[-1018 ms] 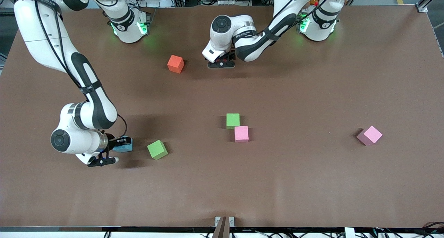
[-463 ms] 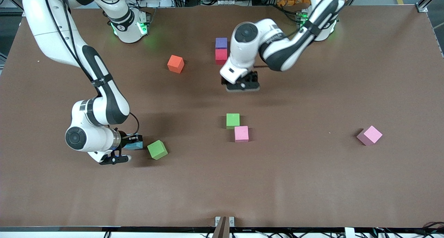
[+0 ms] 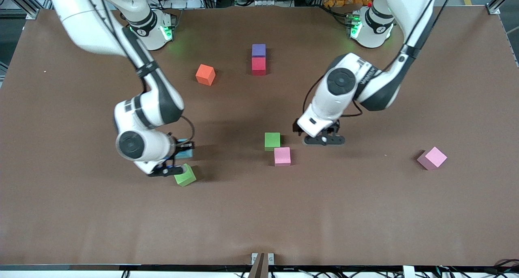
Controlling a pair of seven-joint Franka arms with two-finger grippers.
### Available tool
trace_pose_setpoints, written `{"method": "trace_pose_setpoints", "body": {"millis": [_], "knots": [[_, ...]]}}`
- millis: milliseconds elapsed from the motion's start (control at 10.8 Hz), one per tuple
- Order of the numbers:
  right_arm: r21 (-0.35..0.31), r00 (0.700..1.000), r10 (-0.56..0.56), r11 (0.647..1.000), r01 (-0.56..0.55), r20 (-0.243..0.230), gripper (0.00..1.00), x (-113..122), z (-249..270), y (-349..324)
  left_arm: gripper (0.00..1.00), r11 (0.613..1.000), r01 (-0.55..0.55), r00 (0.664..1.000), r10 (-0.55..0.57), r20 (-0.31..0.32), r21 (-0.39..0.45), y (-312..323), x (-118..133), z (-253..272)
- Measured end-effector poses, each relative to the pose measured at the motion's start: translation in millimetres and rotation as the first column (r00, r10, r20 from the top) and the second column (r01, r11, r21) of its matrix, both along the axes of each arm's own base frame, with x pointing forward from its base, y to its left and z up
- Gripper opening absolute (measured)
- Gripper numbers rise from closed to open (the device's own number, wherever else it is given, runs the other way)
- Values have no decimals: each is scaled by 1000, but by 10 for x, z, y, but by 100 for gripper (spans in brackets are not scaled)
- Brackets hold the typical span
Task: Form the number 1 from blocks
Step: 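Release the magenta cube while the right gripper lifts the cyan cube, then place the cyan cube beside the magenta cube while the left gripper grasps the green cube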
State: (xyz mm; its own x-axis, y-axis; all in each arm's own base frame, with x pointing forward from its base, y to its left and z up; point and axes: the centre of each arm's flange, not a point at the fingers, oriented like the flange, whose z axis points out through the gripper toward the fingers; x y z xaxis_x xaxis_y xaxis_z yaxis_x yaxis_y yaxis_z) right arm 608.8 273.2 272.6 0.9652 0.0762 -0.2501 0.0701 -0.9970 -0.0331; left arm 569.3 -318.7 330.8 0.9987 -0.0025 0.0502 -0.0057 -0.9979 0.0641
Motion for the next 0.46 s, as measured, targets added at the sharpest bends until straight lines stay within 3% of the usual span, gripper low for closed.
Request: {"method": "trace_pose_setpoints", "body": {"millis": [278, 463], "knots": [[16, 999, -50, 999, 50, 13, 62, -576, -16, 1061, 100, 999, -18, 1000, 18, 12, -44, 80, 307, 47], [8, 994, -98, 995, 98, 37, 62, -1064, -189, 1595, 100, 997, -31, 1000, 31, 2, -74, -130, 381, -33]]}}
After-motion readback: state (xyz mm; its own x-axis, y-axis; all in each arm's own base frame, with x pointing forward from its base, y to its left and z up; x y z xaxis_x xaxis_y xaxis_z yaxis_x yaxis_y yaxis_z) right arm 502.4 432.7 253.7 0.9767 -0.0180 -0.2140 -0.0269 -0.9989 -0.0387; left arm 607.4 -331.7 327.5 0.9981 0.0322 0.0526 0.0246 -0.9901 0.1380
